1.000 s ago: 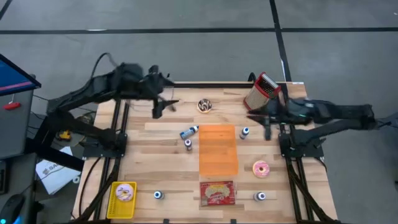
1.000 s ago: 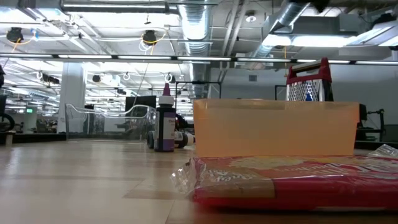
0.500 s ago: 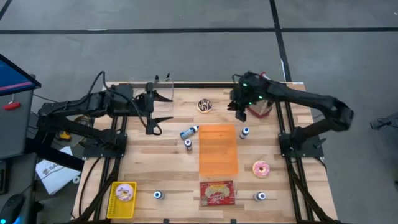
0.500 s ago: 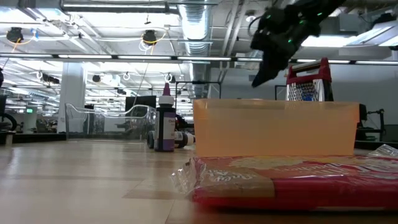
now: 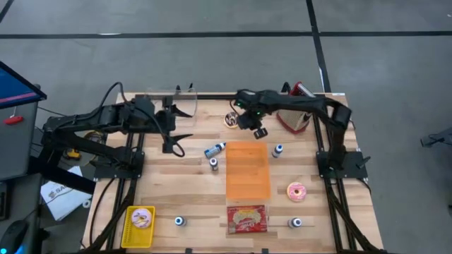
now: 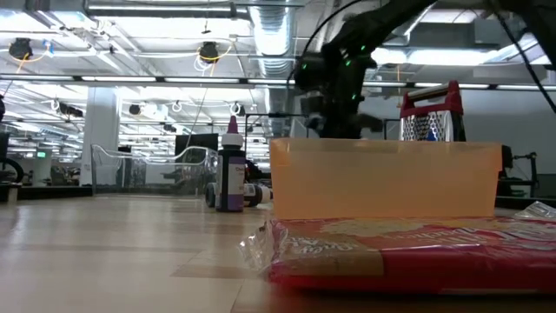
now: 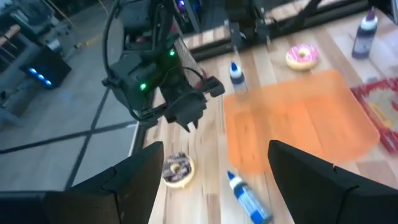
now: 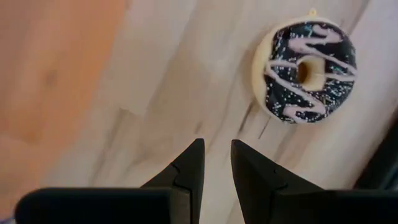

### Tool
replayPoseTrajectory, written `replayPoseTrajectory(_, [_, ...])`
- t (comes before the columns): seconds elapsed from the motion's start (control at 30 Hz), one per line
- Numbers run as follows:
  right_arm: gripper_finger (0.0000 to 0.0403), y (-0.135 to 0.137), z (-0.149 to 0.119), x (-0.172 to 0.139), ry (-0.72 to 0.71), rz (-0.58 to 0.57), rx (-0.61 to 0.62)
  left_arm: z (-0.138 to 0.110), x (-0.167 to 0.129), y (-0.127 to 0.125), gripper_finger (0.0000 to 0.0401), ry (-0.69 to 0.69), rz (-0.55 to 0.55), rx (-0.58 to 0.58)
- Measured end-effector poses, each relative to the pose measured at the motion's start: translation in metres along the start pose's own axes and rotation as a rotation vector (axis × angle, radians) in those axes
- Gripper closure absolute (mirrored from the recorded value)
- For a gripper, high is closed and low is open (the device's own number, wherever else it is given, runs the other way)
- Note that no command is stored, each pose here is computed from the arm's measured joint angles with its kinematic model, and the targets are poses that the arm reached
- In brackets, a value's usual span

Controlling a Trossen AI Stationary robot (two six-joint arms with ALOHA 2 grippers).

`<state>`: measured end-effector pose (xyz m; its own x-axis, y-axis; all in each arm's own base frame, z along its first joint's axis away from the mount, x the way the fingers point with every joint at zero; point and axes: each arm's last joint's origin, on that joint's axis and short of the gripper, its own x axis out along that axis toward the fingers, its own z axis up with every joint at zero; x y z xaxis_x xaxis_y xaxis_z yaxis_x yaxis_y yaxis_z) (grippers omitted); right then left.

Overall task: Pick & Place Food Item
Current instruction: Put the black donut into the yellow basket

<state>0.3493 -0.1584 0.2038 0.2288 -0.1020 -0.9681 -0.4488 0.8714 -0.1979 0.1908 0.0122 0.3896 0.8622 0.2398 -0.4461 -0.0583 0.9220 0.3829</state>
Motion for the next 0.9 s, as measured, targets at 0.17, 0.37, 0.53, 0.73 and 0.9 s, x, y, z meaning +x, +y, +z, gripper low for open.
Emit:
replayPoseTrajectory(0.17, [0.0329,-0.006,0.003,0.002,0.014,-0.058,-0.091,-0.004,0.0,-0.001,0.0116,0.044,-0.014,0.009])
replayPoseTrajectory(0.37, [0.0305,-0.014,0.009,-0.003,0.061,-0.21,-0.251,-0.005,0.0,-0.002,0.0116,0.048,-0.017,0.013])
replayPoseTrajectory(0.53, [0.0257,-0.018,0.015,-0.005,0.145,-0.331,-0.332,-0.005,0.0,-0.002,0.0116,0.048,-0.017,0.013])
replayPoseTrajectory(0.73, [0.0225,-0.022,0.028,-0.008,0.112,-0.45,-0.354,-0.008,-0.005,-0.002,0.0116,0.067,-0.024,0.014])
replayPoseTrajectory(0.9, [0.0214,-0.024,0.025,-0.008,0.119,-0.466,-0.264,-0.012,-0.012,-0.001,0.0116,0.082,-0.027,-0.024])
